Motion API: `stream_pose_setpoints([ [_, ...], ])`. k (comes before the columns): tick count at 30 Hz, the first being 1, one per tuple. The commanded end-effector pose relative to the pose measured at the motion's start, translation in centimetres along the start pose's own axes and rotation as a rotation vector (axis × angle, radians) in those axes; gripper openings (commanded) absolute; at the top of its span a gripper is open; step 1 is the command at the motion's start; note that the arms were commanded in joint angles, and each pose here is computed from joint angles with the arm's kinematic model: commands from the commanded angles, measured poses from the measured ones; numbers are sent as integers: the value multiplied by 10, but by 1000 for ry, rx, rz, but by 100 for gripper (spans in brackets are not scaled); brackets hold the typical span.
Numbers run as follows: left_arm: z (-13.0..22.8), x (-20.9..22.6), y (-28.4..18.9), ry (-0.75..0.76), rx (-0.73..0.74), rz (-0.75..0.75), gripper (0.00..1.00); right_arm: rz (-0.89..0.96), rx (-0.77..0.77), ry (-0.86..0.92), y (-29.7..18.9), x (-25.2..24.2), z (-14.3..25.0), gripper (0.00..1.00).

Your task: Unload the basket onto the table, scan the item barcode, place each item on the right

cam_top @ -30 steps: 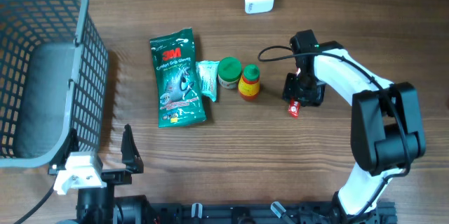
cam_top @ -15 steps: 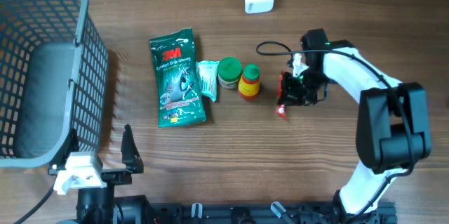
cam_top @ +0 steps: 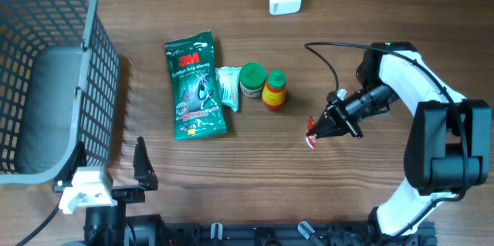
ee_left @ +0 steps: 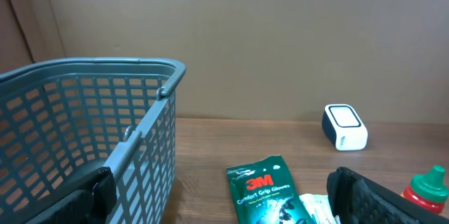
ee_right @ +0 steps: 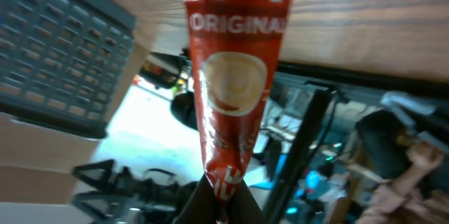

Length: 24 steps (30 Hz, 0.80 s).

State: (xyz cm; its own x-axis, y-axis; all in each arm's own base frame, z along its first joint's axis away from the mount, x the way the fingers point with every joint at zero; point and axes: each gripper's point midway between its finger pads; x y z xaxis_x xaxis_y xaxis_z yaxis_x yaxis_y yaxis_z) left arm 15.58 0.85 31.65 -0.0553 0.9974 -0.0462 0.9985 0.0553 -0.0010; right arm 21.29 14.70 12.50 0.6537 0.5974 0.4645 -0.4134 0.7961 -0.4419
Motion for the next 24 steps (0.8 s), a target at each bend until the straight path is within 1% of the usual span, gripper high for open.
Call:
stream_pose_setpoints([
  [1,-1,2,-1,-13,-9,-11,100,-71,4,110,-3,14,6,4],
  [3,-1,2,-1,-13,-9,-11,100,6,-51,54,-3,2,-7,4],
  [4,-1,2,-1,-13,-9,-11,100,99,-164,-46,-7,-10,-35,4],
  [6,-1,2,-1,-13,-9,-11,100,203,-298,-223,-15,-17,-70,4],
  [8,-1,2,-1,-13,-9,-11,100,319,-397,-417,-23,-19,-98,4],
  [9,-1,2,-1,-13,-9,-11,100,349,-410,-503,-21,-17,-105,4],
  [12,-1,2,-1,-13,-9,-11,100,393,-432,-673,-2,-7,-119,5],
  [13,-1,2,-1,-13,-9,-11,100,429,-427,-711,3,-9,-120,4],
  [15,-1,2,-1,-13,-9,-11,100,531,-409,-713,8,-22,-119,4],
  [19,-1,2,-1,-13,-9,-11,100,570,-329,-750,23,-25,-96,5],
  [20,-1,2,-1,-13,-9,-11,100,582,-316,-787,24,-23,-87,4],
  [21,-1,2,-1,-13,-9,-11,100,596,-289,-869,27,-20,-75,5],
  [24,-1,2,-1,-13,-10,-11,100,583,-269,-1068,40,2,-45,4],
])
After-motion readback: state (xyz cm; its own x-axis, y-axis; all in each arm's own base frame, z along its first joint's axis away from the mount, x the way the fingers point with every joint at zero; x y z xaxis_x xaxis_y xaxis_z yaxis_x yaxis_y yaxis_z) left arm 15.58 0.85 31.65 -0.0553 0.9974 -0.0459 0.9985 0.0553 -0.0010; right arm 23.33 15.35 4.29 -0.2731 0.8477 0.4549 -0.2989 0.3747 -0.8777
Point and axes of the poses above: each gripper's point midway between its finger pads, its own y axis out along the fingers, its own x axis along the line the jaws close on, z = x × y, and after that the axes turned 2 degrees about -y, right-handed
